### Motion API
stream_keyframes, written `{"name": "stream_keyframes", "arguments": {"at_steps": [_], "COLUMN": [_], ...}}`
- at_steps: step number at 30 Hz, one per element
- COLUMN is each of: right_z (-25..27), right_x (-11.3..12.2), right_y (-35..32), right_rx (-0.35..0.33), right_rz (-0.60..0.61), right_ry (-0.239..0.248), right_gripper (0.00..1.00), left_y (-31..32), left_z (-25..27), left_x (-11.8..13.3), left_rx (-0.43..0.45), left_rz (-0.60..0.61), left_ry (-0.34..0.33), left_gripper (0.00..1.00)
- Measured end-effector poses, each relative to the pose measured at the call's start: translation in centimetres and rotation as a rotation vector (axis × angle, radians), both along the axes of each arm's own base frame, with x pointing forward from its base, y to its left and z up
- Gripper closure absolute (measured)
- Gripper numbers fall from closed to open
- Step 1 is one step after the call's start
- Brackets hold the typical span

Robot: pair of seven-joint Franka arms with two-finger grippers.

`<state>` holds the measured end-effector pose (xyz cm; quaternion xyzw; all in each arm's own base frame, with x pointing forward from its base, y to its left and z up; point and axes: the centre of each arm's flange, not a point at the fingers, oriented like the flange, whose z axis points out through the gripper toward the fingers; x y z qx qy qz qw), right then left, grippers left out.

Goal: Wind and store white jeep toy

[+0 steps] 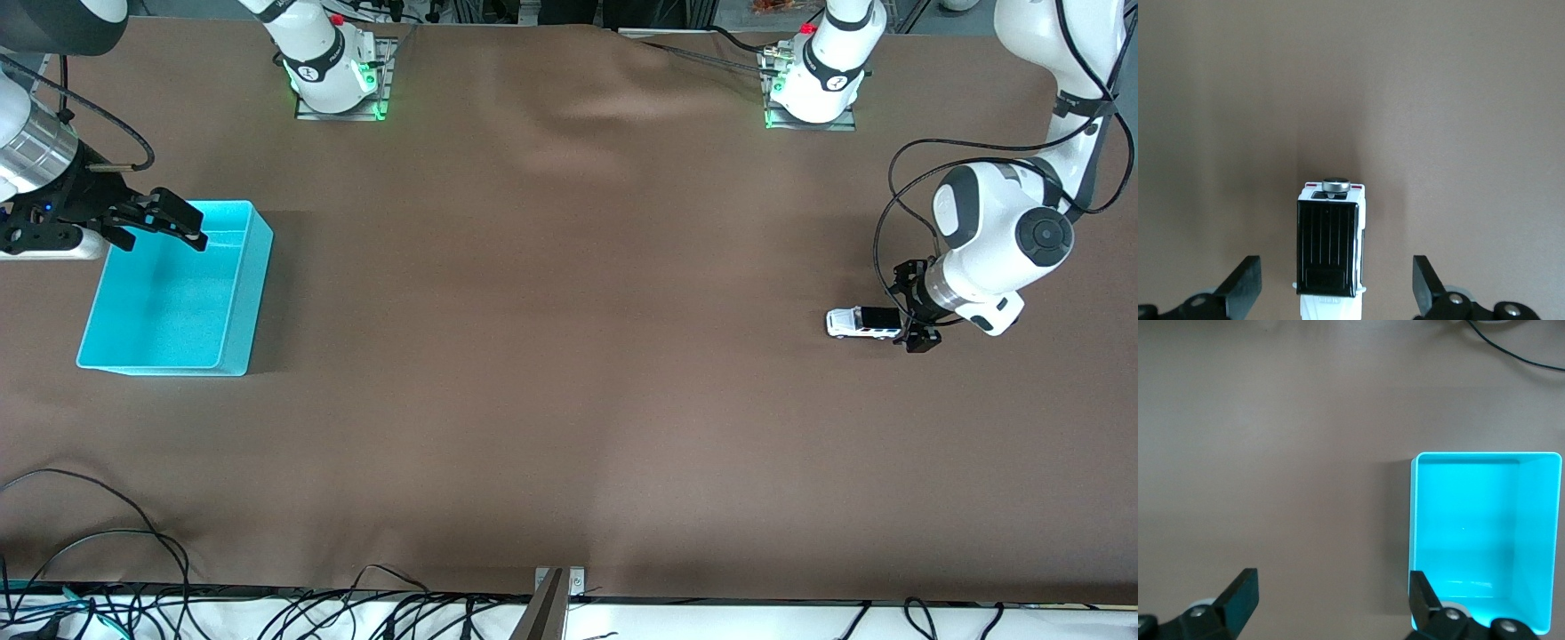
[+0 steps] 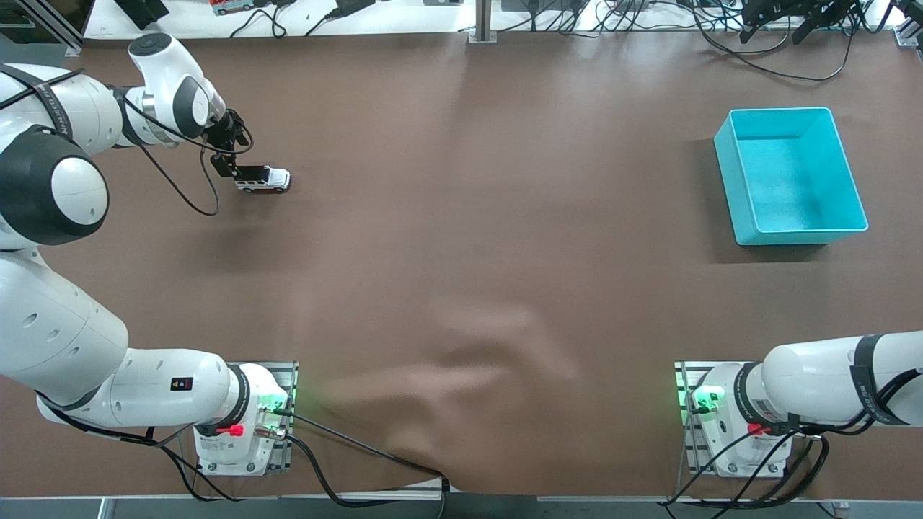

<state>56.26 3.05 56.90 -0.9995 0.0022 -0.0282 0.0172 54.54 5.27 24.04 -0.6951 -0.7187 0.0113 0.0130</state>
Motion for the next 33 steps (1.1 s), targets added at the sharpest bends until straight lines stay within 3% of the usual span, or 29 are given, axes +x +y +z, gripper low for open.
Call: {"name": "stream_keyframes", "arguments": {"at_steps": [19, 22, 23, 27, 29, 33], "right_z": [-0.1, -0.2, -0.3, -0.4, -0.4, -0.4], "right_x": [0.1, 0.1, 0.1, 0.2, 0.2, 0.2], "right_y": [0.0, 0.0, 0.0, 0.0, 0.0, -0.1], "right_rx": [0.0, 0.0, 0.0, 0.0, 0.0, 0.001], "right_rz": [0.0, 0.0, 0.0, 0.0, 0.0, -0.001], "right_ry": [0.002, 0.004, 0.004, 0.006, 0.006, 0.007], "right_gripper": [0.0, 0.0, 0.0, 0.0, 0.0, 0.0], "left_y": [-1.6, -1.6, -1.6, -1.6, -1.6, -1.6], "left_z": [-3.6, -3.8, -3.8, -3.8, -3.7, -3.5], "left_x": [-0.9, -0.9, -0.9, -0.9, -0.8, -0.6], "left_rx": [-0.004, -0.004, -0.004, -0.003, -0.003, -0.003], "left_rz": [-0.02, -0.02, -0.02, -0.019, -0.019, -0.021], "left_ry": [0.019, 0.02, 0.02, 0.016, 0.013, 0.006], "left_gripper": [0.06, 0.16, 0.26, 0.46, 0.51, 0.51]}}
